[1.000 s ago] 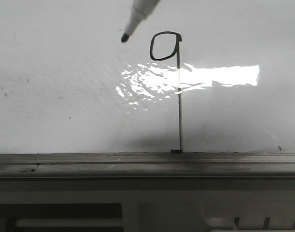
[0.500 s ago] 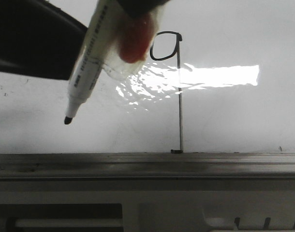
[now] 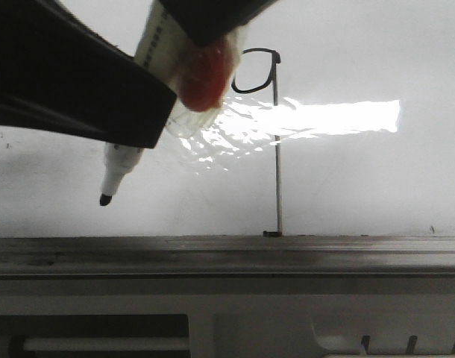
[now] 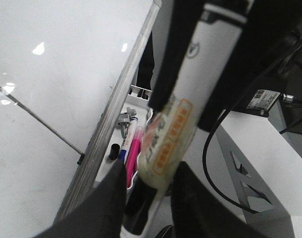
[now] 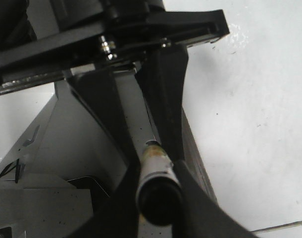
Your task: Write number 9 on whiteboard
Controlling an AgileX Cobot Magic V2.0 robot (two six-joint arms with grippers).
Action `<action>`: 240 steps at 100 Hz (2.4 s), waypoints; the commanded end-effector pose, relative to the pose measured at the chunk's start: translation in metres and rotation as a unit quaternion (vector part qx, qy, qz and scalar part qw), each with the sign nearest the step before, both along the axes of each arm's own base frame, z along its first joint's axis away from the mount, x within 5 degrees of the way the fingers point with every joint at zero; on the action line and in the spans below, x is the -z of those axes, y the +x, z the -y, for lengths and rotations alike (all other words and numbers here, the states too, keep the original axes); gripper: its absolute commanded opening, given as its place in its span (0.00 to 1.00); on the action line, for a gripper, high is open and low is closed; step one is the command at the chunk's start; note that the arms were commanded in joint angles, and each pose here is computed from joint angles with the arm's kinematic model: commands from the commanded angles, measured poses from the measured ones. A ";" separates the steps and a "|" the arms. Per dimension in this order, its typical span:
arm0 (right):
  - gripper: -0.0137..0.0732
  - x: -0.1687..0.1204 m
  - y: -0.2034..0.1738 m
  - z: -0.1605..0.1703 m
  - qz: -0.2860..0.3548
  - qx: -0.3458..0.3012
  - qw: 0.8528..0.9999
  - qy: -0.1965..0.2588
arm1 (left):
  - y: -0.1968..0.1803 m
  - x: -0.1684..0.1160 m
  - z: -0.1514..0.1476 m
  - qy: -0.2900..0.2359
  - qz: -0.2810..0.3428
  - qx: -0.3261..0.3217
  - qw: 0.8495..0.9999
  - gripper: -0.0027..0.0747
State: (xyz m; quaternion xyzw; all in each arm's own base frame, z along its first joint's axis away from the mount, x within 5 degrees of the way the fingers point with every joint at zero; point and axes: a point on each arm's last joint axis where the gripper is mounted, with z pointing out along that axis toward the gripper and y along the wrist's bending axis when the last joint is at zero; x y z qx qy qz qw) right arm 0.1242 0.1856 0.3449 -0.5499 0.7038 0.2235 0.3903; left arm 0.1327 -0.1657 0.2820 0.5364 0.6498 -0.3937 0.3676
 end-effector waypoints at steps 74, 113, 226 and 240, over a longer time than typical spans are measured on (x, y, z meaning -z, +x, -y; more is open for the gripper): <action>0.68 -0.040 -0.017 0.022 0.031 0.011 0.996 0.087 | -0.014 -0.022 -0.002 -0.050 -0.008 0.025 0.998 0.01; 0.08 -0.080 -0.047 0.094 0.129 0.107 0.971 0.173 | -0.014 -0.034 -0.011 -0.066 -0.028 -0.062 0.995 0.01; 0.09 -0.040 -0.043 0.105 0.140 0.169 0.956 0.195 | 0.040 0.001 -0.029 -0.111 -0.177 -0.443 0.872 0.01; 0.09 -0.034 -0.042 0.104 0.129 0.172 0.957 0.197 | 0.039 0.001 -0.027 -0.103 -0.142 -0.475 0.862 0.01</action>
